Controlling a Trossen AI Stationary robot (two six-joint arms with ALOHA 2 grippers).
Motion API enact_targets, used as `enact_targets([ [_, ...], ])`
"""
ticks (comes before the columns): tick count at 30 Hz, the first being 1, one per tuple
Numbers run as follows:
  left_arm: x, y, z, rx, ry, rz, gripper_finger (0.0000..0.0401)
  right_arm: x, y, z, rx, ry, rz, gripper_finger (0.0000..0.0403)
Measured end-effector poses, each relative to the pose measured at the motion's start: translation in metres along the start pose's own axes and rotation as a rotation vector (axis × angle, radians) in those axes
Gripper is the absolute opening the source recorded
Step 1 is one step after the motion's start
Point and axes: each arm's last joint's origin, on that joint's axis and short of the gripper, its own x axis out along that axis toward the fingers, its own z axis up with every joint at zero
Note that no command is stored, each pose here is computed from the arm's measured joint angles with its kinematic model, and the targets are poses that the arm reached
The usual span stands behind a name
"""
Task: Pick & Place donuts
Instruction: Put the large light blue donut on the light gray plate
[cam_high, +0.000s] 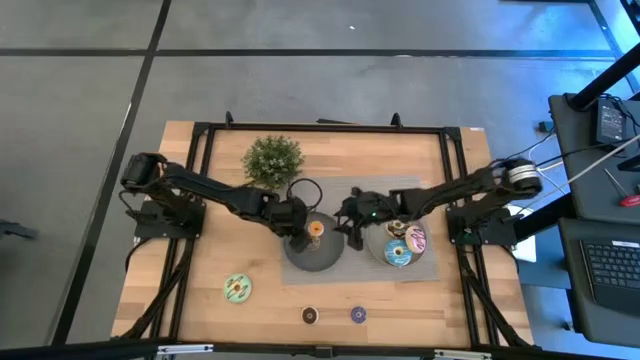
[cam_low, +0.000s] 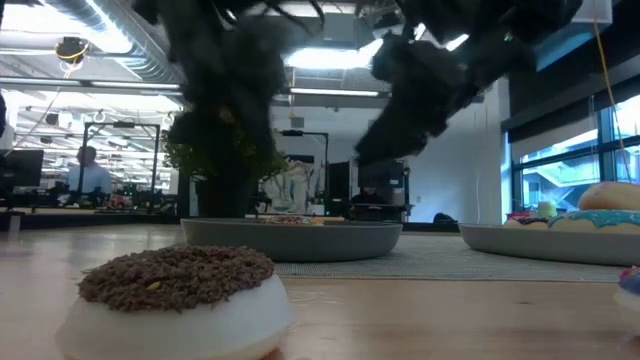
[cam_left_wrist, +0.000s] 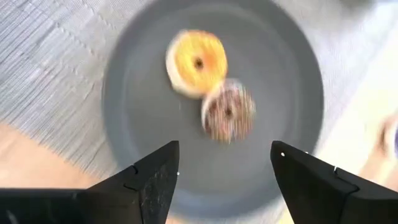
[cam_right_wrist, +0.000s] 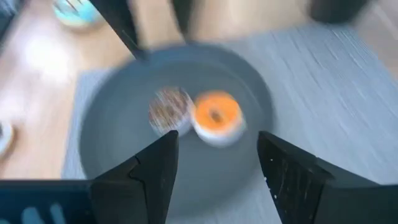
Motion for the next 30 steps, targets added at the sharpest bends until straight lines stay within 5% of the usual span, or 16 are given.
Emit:
enact_targets([
  [9,-0.032,-0.012,-0.040,0.167,0.159,-0.026,0.0247,-0.059,-0.019,0.007,0.031,0.114,-0.074,0.0220],
  [13,-0.039,-0.004,-0.063,-0.084,0.358,0.101,0.0247,-0.076,-0.028,0.011,0.054,0.096,-0.098,0.0220],
  [18,-0.038,-0.003,-0.092,-0.244,0.405,0.212,0.0247,-0.084,-0.034,0.016,0.073,0.062,-0.114,0.0220],
  [30,-0.043,-0.017,-0.147,-0.365,0.509,0.298,0.0247,-0.083,-0.048,0.017,0.055,0.058,-0.152,0.0220],
])
